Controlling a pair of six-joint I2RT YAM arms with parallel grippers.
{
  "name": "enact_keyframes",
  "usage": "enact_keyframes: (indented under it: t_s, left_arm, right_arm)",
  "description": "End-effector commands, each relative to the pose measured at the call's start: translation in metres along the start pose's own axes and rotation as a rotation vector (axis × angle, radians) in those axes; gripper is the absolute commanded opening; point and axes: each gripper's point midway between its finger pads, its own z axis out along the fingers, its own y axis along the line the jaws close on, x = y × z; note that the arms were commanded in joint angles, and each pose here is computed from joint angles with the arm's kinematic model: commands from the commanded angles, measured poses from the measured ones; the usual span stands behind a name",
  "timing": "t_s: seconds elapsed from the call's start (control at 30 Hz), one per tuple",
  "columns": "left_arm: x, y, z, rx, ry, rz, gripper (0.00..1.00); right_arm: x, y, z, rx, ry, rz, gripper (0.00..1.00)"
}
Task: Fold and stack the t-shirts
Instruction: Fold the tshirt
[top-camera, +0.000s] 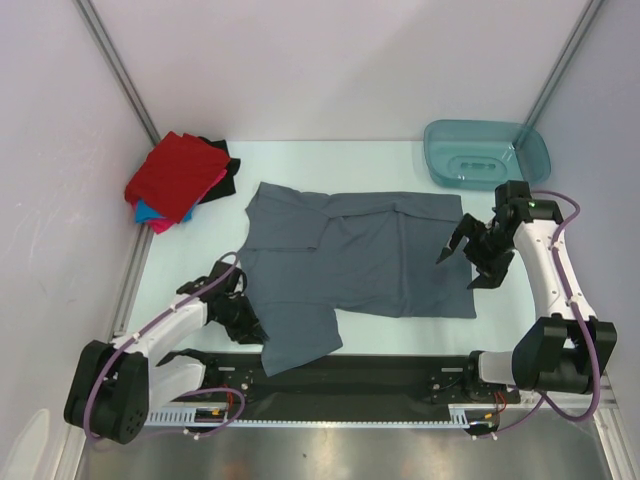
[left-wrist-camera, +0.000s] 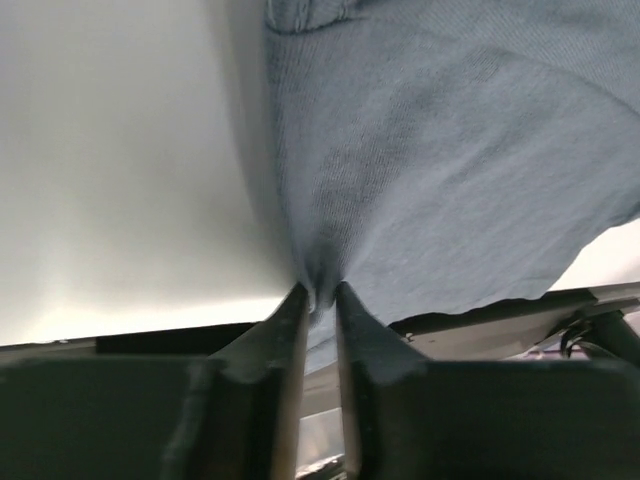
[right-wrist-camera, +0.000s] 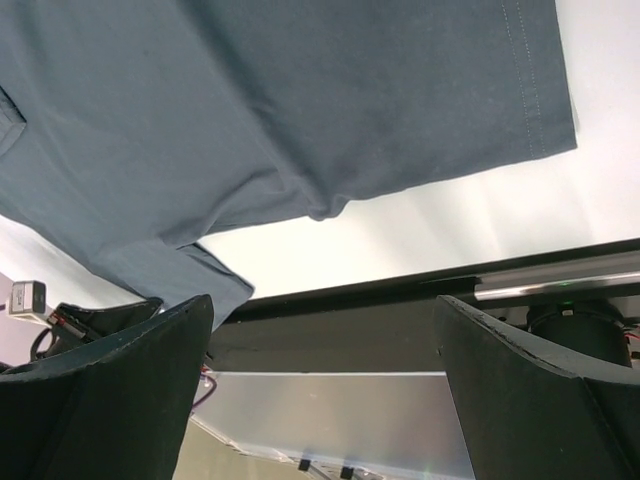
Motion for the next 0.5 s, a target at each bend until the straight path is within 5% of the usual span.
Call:
enact_keyframes:
  t_s: [0.0,0.37,0.47]
  left_arm:
    - [-0.001,0.009,0.009,-0.037,-0.021,-0.014,0.18]
    - [-0.004,-0.008,-0.012,0.006,-0.049,0.027,0.02]
    - [-0.004,-0.012,-0.018,0.015,-0.048,0.037,0.25]
  right_arm:
    - [-0.004,0.004,-0.007,-0.016,-0.009,-0.032,1.00]
    - [0.012,0.011,0.001,-0.061,0.083,-0.077,0.99]
    - [0.036,0.020,0.003,-0.124,0.206,-0.106,1.00]
